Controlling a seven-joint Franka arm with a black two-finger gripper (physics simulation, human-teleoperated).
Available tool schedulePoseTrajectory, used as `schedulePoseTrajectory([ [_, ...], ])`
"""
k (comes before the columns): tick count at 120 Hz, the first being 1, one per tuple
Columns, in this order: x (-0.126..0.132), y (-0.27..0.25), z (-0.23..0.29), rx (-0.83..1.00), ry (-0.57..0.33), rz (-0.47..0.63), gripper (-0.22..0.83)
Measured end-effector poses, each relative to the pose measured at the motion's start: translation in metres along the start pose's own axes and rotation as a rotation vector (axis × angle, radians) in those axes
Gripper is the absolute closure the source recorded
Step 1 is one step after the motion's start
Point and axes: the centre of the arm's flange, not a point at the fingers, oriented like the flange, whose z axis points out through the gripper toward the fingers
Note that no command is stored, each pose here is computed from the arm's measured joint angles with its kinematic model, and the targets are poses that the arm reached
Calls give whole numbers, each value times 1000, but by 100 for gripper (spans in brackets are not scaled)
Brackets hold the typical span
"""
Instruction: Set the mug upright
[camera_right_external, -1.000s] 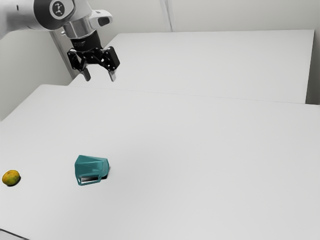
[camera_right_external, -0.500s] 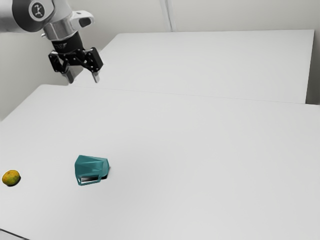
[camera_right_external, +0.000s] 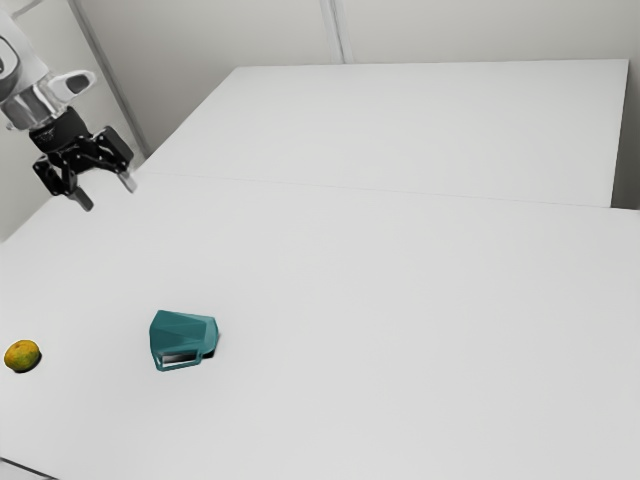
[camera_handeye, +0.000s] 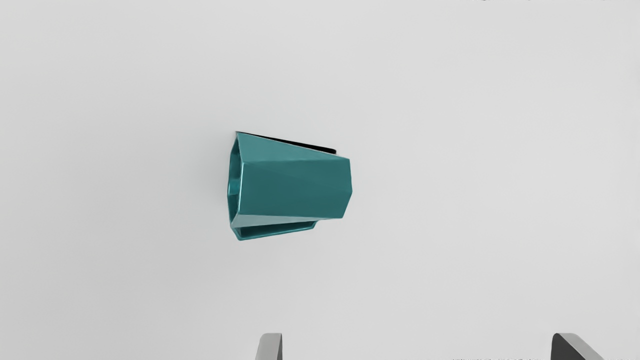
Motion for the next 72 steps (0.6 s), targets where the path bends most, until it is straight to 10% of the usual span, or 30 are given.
schedulePoseTrajectory([
  [72, -11, -131, 124, -426, 90, -14, 2],
])
